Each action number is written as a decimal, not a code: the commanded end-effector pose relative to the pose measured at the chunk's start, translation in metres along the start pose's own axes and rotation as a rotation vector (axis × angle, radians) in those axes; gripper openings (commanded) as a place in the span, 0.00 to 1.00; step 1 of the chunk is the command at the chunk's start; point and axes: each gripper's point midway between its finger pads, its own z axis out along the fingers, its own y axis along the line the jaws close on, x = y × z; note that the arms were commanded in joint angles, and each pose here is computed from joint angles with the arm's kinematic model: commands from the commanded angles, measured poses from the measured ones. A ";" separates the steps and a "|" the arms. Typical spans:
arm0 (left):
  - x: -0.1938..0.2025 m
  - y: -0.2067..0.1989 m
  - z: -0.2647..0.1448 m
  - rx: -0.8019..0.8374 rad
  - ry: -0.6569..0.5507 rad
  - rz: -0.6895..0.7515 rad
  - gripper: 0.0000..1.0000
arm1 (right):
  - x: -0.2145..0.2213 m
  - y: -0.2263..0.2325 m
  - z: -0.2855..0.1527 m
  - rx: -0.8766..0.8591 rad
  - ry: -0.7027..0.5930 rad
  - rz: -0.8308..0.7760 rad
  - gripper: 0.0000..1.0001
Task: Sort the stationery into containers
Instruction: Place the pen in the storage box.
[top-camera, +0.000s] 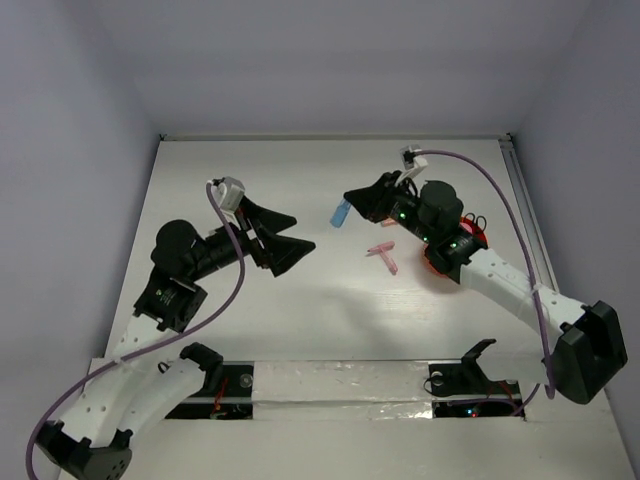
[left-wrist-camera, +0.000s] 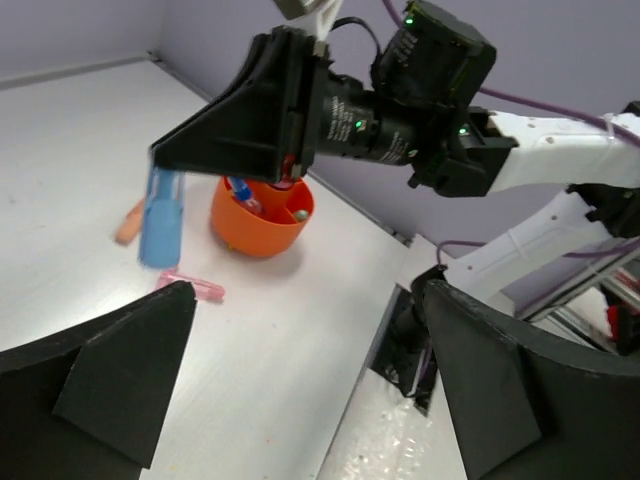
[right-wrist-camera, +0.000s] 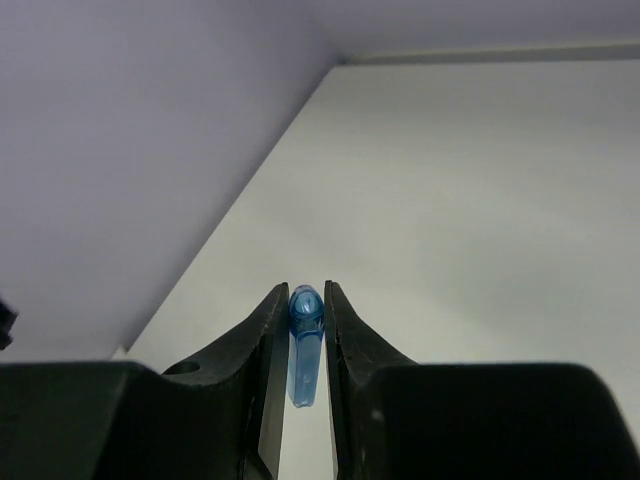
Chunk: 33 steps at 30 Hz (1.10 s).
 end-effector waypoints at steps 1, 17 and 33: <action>-0.002 0.011 -0.011 -0.087 -0.010 0.098 0.99 | -0.055 -0.031 -0.024 0.169 -0.204 0.023 0.00; 0.018 0.048 -0.092 -0.457 -0.172 0.117 0.99 | -0.018 -0.162 -0.276 1.166 -0.361 -0.030 0.00; 0.028 0.067 -0.083 -0.510 -0.127 0.071 0.99 | -0.036 -0.200 -0.282 1.448 -0.446 -0.216 0.00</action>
